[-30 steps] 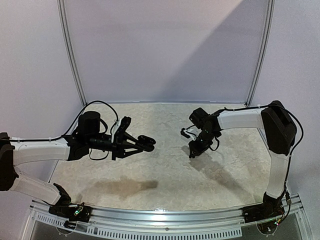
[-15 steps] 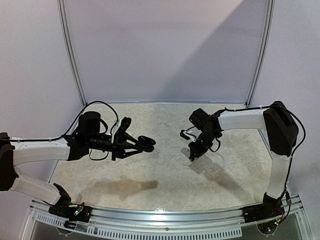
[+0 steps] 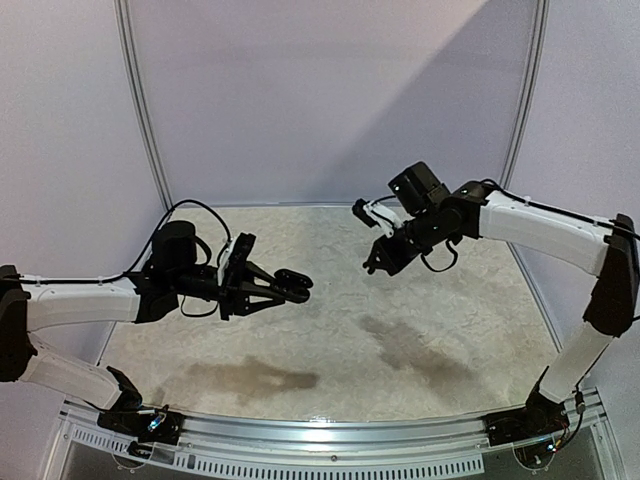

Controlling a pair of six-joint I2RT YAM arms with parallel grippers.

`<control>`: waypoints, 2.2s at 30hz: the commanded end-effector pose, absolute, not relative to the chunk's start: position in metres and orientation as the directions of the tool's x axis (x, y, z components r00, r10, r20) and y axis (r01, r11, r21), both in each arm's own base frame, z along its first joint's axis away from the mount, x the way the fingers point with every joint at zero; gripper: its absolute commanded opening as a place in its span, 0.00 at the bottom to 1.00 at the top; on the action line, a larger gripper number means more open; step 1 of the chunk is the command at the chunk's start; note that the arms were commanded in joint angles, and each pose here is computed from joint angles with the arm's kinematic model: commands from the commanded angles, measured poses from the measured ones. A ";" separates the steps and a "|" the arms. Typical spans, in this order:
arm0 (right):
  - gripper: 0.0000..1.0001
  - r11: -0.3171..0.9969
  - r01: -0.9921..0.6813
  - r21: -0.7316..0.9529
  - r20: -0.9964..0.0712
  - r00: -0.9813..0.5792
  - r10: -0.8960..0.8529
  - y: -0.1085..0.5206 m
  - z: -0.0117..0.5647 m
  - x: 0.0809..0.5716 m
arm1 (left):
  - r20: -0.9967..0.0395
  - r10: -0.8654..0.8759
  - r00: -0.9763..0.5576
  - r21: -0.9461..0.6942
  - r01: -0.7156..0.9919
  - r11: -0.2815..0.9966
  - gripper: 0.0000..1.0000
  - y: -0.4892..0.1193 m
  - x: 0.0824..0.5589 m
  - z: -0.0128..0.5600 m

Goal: Insert the wireless bluetooth earbuds into the charging case

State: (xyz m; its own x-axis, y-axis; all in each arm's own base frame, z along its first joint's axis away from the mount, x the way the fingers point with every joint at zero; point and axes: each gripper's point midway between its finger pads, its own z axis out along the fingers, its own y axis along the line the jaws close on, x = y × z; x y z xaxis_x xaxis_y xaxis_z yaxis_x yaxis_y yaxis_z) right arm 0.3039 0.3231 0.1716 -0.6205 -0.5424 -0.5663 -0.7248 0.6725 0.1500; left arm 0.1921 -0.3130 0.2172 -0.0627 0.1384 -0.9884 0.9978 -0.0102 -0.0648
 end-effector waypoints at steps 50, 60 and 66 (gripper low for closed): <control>0.00 0.241 -0.924 -0.297 -0.683 0.030 -0.730 0.477 0.253 0.193 | -0.992 0.102 0.077 0.068 0.994 -0.083 0.00 -0.317 0.179 0.228; 0.20 0.254 -0.919 -0.302 -0.677 0.020 -0.735 0.477 0.252 0.196 | -0.992 0.102 0.073 0.064 0.994 -0.084 0.00 -0.316 0.178 0.228; 0.24 0.271 -0.913 -0.305 -0.708 0.027 -0.706 0.475 0.274 0.196 | -0.993 0.118 0.024 0.017 0.998 -0.059 0.00 -0.316 0.182 0.224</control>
State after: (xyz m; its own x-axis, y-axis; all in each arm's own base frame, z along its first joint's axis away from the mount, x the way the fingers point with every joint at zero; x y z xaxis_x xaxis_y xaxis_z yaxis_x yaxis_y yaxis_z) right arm 0.1895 0.4761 0.2591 0.0297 -0.7163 -0.6972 -0.9289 0.2377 -0.2838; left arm 0.1887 -0.3139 0.2193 0.0395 0.1279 -0.9910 0.9986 -0.0412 0.0344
